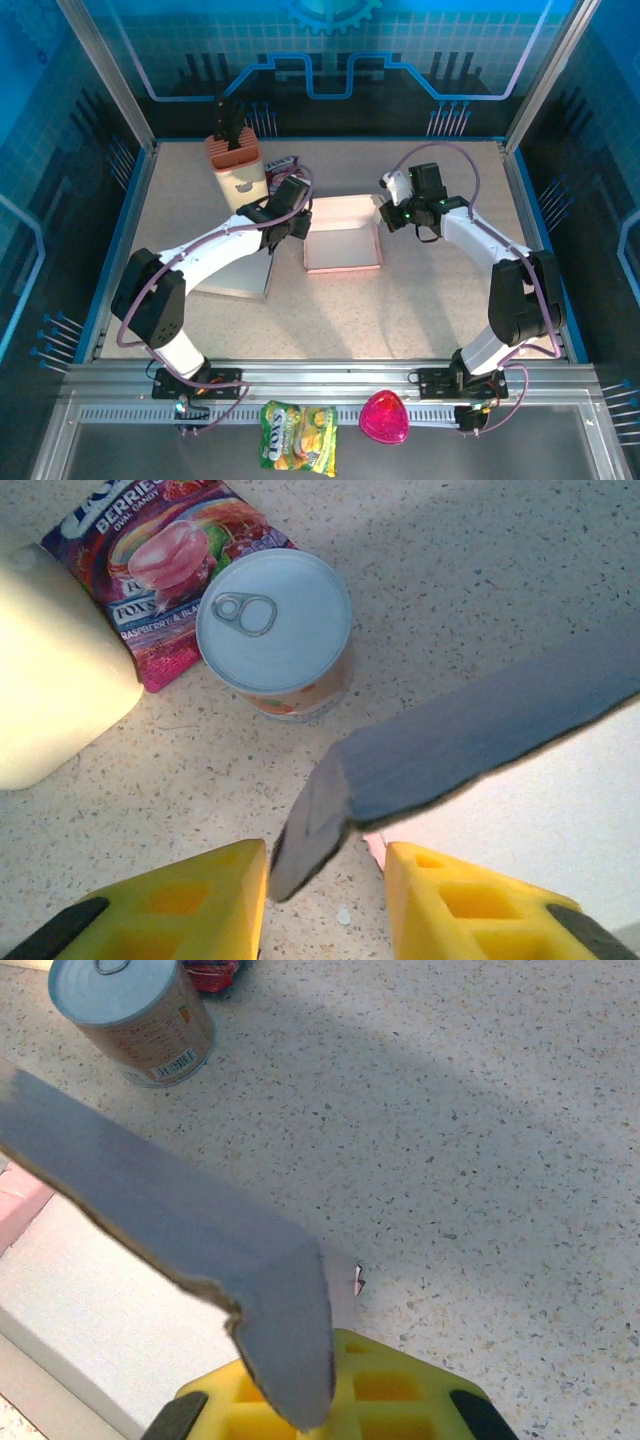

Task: Fold the paper box

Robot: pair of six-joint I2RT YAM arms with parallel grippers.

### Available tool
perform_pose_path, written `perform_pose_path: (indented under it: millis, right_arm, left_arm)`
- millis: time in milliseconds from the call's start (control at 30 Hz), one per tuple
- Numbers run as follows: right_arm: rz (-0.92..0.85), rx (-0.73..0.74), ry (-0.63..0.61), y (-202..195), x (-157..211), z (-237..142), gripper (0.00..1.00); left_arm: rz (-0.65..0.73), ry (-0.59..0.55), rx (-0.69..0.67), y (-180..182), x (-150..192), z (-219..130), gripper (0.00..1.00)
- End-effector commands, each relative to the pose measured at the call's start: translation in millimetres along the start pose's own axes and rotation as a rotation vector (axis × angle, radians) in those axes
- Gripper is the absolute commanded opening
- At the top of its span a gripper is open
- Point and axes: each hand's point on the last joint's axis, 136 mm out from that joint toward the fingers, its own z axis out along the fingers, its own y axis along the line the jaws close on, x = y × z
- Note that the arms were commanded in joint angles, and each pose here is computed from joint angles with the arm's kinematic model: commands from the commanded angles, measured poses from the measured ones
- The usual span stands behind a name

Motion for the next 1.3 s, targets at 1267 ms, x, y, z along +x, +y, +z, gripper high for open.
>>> perform_pose_path:
  millis: [1267]
  right_arm:
    - [0.205, 0.094, -0.161, 27, -22, -26, 0.0]
  left_arm:
    - [-0.21, -0.037, 0.149, -38, -12, 1, 0.0]
